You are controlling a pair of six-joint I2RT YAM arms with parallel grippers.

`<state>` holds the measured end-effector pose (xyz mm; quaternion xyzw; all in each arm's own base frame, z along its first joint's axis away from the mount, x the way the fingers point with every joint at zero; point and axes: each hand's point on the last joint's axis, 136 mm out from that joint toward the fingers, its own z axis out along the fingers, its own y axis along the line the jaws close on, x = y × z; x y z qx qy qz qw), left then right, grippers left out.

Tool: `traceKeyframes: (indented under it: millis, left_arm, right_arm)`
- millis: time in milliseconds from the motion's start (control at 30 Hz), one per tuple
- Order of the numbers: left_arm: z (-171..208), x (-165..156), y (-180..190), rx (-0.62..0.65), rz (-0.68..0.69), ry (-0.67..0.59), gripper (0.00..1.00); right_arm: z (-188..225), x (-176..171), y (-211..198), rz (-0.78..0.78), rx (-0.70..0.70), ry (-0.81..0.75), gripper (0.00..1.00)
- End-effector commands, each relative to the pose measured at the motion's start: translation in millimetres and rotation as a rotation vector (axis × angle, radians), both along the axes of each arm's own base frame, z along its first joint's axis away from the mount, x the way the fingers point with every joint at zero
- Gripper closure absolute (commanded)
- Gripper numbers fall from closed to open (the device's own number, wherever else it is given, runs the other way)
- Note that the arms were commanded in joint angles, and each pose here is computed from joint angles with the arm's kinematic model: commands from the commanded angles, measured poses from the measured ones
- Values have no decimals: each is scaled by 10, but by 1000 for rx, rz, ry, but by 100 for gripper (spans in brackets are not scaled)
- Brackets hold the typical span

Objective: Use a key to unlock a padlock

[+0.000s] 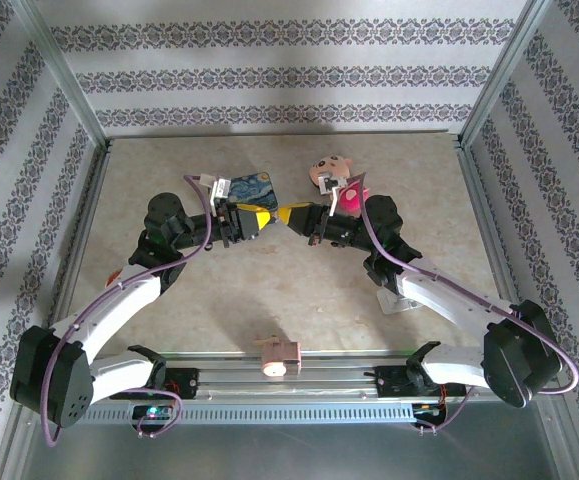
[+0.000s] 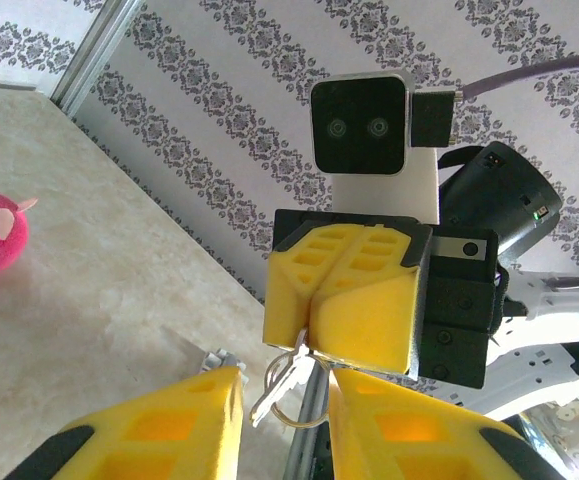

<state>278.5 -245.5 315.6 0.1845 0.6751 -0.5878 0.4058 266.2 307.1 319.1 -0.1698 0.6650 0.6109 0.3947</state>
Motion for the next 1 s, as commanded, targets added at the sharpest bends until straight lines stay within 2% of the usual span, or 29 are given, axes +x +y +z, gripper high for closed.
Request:
traceKeyframes:
  millis: [0, 167, 333, 667, 733, 833, 967]
  left_arm:
    - [79, -56, 3, -12, -22, -40, 76]
    - [123, -54, 7, -14, -17, -62, 85]
    - [178, -67, 14, -9, -14, -89, 98]
    - [197, -114, 42, 47, -5, -119, 100]
    - [160, -146, 41, 76, -16, -117, 100]
    - [122, -201, 78, 152, -13, -122, 100]
    - [89, -365, 130, 251, -45, -128, 100]
  right_arm:
    - [263, -58, 37, 24, 50, -59, 100]
    - [275, -77, 61, 37, 51, -61, 100]
    - [269, -72, 72, 43, 49, -53, 100]
    - [268, -54, 98, 50, 44, -51, 100]
    - [263, -66, 89, 49, 30, -59, 78]
    - [239, -101, 18, 30, -9, -105, 56]
    - [175, -189, -126, -12, -76, -186, 41]
